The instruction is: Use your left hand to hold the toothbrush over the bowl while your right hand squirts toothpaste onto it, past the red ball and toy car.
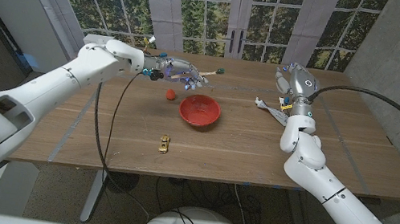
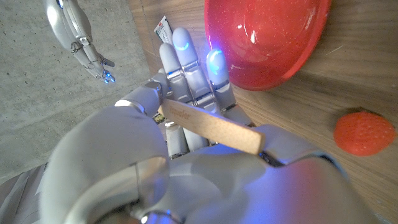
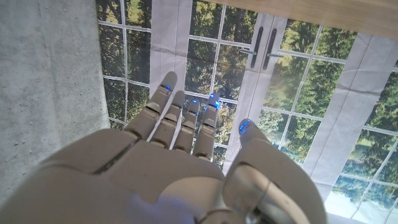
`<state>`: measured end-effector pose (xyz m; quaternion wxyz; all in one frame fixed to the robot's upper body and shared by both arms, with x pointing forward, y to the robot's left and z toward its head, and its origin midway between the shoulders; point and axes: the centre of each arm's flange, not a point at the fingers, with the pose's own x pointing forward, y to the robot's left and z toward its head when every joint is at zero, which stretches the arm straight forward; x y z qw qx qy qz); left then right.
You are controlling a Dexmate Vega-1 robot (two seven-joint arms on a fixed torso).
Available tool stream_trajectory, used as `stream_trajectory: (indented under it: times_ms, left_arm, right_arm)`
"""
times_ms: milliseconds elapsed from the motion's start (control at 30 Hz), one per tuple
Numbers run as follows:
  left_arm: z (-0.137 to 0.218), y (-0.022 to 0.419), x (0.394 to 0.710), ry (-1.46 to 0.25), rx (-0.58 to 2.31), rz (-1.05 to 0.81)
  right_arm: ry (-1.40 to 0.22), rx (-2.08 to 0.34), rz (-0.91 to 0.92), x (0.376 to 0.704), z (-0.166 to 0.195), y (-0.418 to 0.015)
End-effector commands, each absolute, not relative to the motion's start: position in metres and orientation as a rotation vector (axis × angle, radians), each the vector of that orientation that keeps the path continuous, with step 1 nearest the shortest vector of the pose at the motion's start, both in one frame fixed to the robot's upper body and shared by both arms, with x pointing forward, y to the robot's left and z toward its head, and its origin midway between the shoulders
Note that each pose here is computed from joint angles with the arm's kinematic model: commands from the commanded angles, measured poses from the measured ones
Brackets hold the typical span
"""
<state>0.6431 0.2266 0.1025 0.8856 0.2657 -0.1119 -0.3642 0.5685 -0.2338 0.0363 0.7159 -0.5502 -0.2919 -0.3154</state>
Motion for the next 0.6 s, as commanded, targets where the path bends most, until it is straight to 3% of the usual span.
stream_trajectory:
  times_ms: [33,600]
  left_arm:
    - [0.101,0.219,0.644,-0.219,0.603,-0.749]
    - [0.101,0.194,0.652,-0.186,0.681,-0.790]
  right_arm:
    - [-0.729,-1.057,-0.667,0.561,0.032,-0.235]
    - [-0.848,-0.874,-0.616,0.533,0.032,-0.233]
